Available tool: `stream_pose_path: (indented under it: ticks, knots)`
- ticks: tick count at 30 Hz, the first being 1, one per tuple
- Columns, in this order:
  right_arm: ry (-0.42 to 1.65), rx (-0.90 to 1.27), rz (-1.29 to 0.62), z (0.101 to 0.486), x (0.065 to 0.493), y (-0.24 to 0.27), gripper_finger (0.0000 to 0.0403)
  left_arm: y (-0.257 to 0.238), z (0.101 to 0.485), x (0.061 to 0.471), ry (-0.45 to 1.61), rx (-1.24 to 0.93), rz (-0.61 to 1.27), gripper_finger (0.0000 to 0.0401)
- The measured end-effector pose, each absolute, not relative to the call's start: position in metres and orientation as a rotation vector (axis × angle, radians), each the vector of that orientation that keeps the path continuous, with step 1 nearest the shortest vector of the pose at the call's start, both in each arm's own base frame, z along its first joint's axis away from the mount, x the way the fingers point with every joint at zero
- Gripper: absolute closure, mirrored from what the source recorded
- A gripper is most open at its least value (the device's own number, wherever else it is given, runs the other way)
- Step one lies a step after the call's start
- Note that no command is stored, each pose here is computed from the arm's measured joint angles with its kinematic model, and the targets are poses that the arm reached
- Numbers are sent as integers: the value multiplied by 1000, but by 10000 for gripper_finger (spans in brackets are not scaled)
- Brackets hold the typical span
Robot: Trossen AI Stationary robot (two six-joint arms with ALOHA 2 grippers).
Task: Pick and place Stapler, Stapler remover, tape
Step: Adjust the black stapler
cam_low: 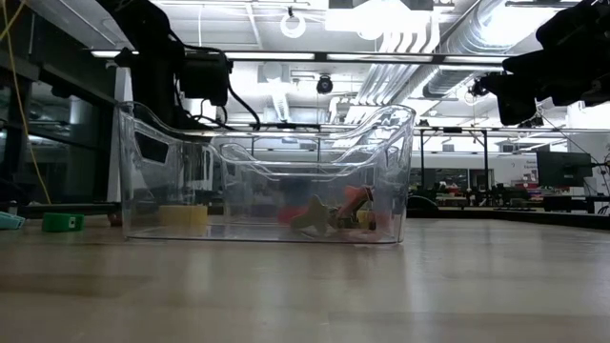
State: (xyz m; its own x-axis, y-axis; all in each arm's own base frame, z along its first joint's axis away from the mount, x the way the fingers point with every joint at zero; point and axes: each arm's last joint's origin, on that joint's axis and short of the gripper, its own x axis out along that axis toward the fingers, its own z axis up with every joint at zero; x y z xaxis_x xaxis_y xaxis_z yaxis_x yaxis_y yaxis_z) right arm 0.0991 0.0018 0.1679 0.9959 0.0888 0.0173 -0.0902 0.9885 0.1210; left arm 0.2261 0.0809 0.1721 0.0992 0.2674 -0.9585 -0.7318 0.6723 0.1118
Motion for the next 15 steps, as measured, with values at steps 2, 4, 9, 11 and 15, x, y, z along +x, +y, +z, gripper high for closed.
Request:
stream_pose_path:
  ticks: [2, 4, 9, 11, 15]
  knots:
    - [-12, 122, 90, 168, 99, 2, 226, 81, 172, 227, 1257, -455, 772, 277]
    - [-12, 122, 90, 168, 99, 2, 226, 80, 172, 228, 1248, -463, 762, 277]
    - [-12, 122, 90, 168, 99, 2, 226, 75, 173, 232, 1226, -482, 741, 277]
    - [-12, 122, 90, 168, 99, 2, 226, 74, 173, 233, 1221, -492, 730, 277]
    - [-12, 122, 90, 168, 99, 2, 226, 71, 173, 235, 1208, -512, 719, 277]
